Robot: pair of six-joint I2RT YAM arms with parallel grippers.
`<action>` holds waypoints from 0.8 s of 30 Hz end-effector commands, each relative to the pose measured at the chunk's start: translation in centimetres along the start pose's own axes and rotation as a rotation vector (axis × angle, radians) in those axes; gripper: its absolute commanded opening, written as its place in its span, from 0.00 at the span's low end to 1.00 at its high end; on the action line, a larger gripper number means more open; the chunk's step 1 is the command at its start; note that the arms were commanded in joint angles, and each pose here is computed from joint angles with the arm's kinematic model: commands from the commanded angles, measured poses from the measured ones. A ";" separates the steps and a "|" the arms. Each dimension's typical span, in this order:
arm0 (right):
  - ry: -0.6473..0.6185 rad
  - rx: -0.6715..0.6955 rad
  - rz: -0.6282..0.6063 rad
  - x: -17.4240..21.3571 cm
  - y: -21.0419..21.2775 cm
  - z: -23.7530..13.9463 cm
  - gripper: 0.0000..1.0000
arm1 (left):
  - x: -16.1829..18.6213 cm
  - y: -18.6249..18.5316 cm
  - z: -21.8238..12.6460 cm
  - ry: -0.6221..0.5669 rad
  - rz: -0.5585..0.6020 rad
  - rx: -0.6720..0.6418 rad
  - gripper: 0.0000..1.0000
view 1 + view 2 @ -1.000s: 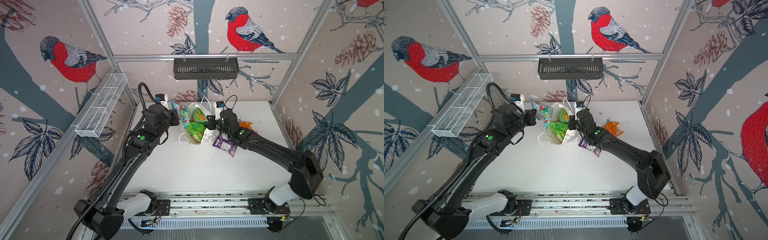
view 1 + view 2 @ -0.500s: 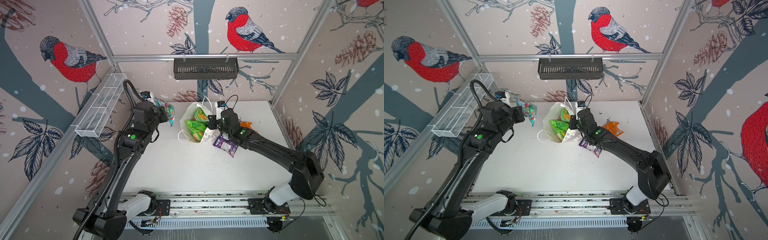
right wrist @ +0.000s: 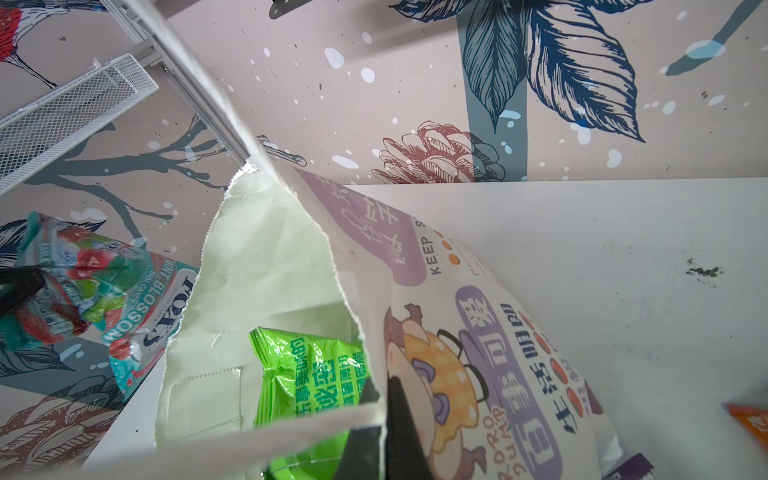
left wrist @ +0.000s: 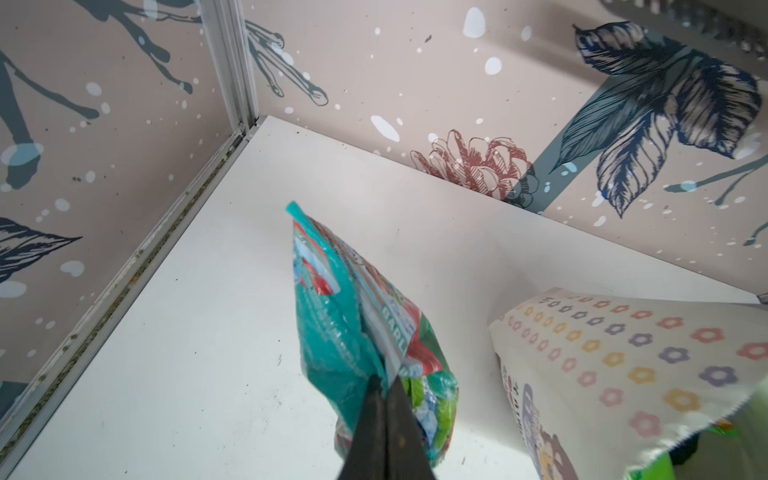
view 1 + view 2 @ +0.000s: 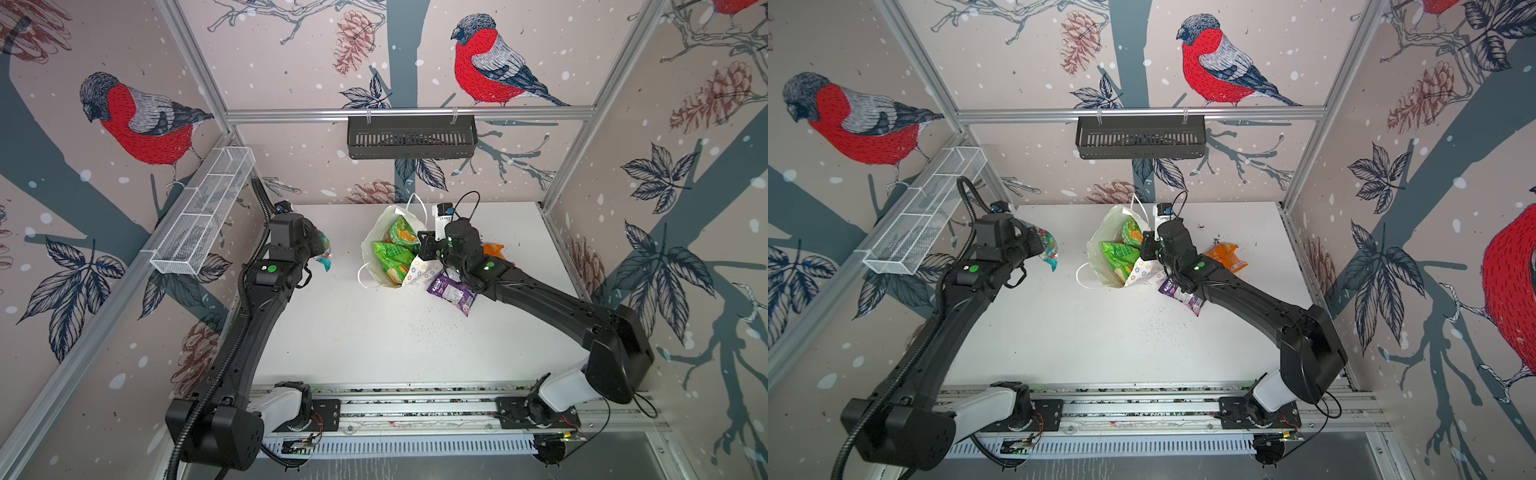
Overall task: Take the snacks out of the paper bag
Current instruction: 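Carry the teal packet away from the bag and drop it on the table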
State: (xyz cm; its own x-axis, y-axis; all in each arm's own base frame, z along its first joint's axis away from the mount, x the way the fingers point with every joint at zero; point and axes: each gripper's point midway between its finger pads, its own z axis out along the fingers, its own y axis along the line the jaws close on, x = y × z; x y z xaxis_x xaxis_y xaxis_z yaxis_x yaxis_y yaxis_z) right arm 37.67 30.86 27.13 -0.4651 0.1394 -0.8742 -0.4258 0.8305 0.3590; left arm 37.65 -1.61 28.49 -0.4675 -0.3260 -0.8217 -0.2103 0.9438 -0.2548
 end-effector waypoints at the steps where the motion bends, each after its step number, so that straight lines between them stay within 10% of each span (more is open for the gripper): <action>1: -0.035 -0.014 0.015 -0.9 0.3 -0.3 0.00 | -1.0 -0.3 1.4 -0.046 -0.042 0.045 0.00; 24: -0.007 -0.063 0.029 0.5 0.9 0.3 0.00 | 5.5 5.7 9.7 0.234 -0.118 -0.110 0.00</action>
State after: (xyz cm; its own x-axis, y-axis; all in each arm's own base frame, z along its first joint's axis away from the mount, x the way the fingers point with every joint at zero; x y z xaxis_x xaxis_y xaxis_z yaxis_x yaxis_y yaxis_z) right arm 37.34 31.33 26.57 -0.4776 0.1490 -0.8658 -0.4440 0.8095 0.3842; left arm 41.69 2.07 17.13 -0.6235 -0.4339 -0.6504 -0.3442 0.8992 -0.2700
